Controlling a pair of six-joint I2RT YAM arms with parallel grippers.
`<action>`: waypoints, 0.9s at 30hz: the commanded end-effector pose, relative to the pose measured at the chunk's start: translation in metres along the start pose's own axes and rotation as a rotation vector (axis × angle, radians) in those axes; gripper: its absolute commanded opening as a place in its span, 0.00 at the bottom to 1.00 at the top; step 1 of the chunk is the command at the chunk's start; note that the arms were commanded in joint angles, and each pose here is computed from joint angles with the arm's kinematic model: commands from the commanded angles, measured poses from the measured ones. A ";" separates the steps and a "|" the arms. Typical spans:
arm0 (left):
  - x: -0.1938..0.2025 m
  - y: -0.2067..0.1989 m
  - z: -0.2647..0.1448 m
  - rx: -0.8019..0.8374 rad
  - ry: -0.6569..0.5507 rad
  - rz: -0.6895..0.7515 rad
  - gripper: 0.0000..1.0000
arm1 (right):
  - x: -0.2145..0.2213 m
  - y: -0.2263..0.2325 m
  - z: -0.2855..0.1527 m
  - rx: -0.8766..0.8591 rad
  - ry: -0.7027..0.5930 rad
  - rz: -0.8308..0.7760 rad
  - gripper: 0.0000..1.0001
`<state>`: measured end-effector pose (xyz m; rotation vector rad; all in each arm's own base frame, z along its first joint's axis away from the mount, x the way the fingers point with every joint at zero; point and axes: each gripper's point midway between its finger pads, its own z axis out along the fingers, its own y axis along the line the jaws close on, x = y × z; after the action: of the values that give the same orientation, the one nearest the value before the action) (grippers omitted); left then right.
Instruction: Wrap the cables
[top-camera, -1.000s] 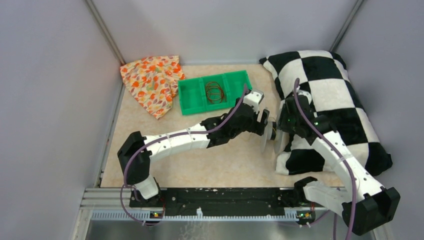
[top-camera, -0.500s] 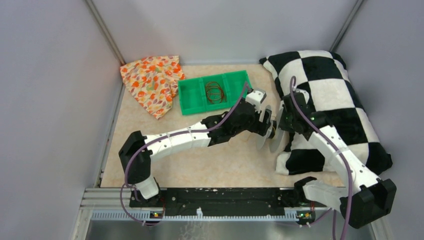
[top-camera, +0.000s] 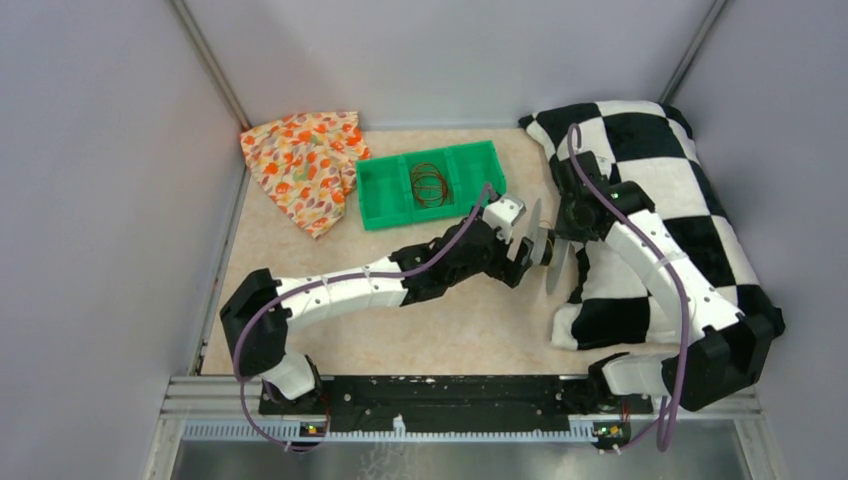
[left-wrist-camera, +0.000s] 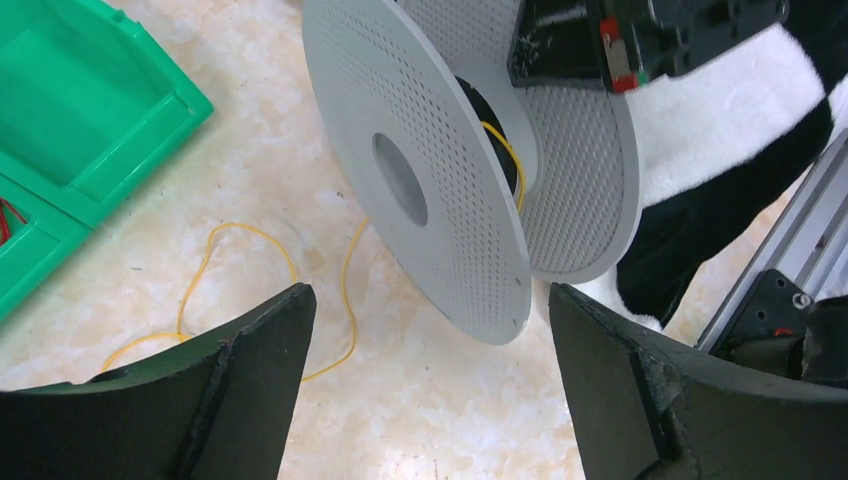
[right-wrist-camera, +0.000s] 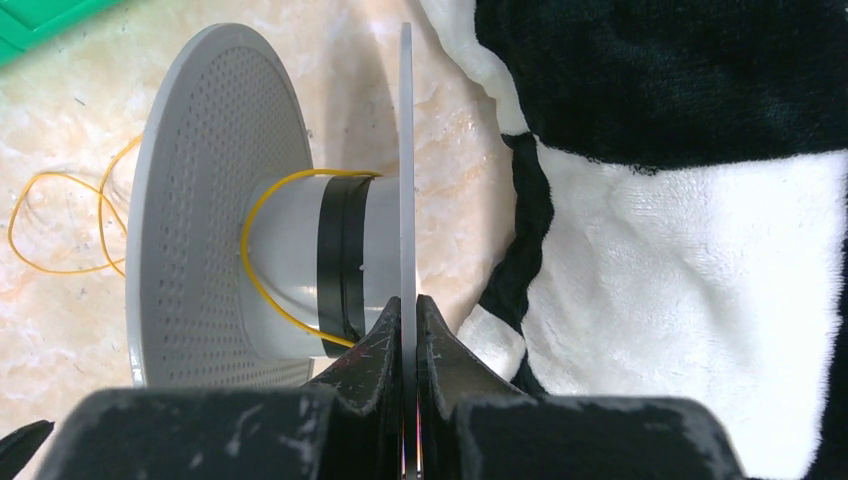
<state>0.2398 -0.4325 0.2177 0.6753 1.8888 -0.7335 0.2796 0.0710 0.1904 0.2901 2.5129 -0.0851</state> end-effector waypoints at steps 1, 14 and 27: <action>-0.014 -0.006 -0.011 0.028 -0.084 0.050 0.93 | -0.015 0.006 -0.012 -0.007 -0.019 0.018 0.00; 0.000 -0.020 -0.031 0.036 -0.219 0.168 0.93 | -0.018 0.023 -0.001 -0.097 0.096 0.086 0.00; 0.016 -0.001 -0.011 -0.117 -0.299 0.148 0.91 | -0.013 0.031 0.002 -0.165 0.179 0.175 0.00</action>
<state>0.2135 -0.4161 0.1910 0.6812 1.6609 -0.6072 0.2850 0.0860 0.1735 0.4356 2.6987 0.1037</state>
